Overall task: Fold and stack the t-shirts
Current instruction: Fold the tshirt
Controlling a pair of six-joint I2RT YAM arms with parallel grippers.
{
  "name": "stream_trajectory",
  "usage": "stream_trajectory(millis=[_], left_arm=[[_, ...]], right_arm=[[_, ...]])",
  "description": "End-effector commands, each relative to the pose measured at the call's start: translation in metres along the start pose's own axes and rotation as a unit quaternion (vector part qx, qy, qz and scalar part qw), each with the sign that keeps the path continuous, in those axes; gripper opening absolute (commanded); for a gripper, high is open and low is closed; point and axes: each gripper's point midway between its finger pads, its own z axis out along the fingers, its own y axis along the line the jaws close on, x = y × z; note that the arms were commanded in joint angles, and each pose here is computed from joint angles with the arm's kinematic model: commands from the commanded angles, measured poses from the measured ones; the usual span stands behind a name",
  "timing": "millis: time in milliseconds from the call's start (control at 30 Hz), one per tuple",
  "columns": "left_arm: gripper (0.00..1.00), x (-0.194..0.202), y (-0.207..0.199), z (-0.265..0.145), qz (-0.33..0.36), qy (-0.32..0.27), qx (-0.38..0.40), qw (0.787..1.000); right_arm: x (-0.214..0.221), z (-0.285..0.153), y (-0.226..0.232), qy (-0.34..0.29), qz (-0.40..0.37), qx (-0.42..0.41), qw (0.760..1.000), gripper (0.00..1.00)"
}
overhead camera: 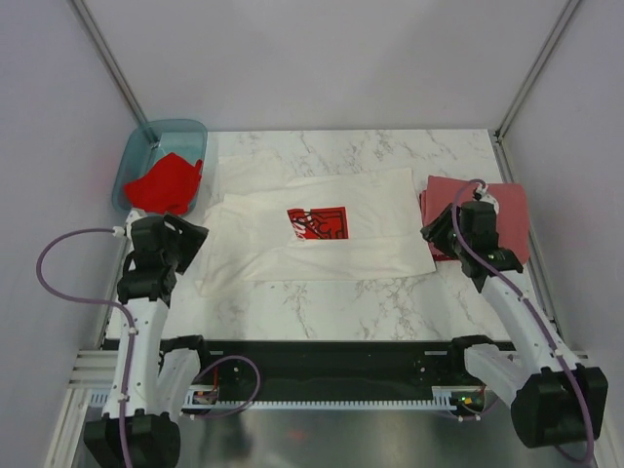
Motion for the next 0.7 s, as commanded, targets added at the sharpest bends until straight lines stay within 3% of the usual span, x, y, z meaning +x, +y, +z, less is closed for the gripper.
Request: stream_trajectory(millis=[0,300,533,667], left_arm=[[0.74,-0.008,-0.034,0.007,0.039,0.022,0.05,0.998],[0.85,0.014,-0.081,0.06,0.07,0.046,0.092,0.992],[0.81,0.03,-0.134,0.122,0.115,0.069,0.072,0.988],[0.79,0.033,-0.139,0.166,0.134,0.079,0.037,0.987]], right_arm=[[-0.026,0.009,0.033,-0.026,-0.039,-0.002,0.999,0.51],[-0.041,0.077,0.07,-0.018,-0.073,0.017,0.997,0.49],[-0.058,0.135,0.078,-0.021,-0.106,0.059,0.992,0.48],[-0.059,0.174,0.068,-0.021,-0.121,0.1,0.987,0.47]])
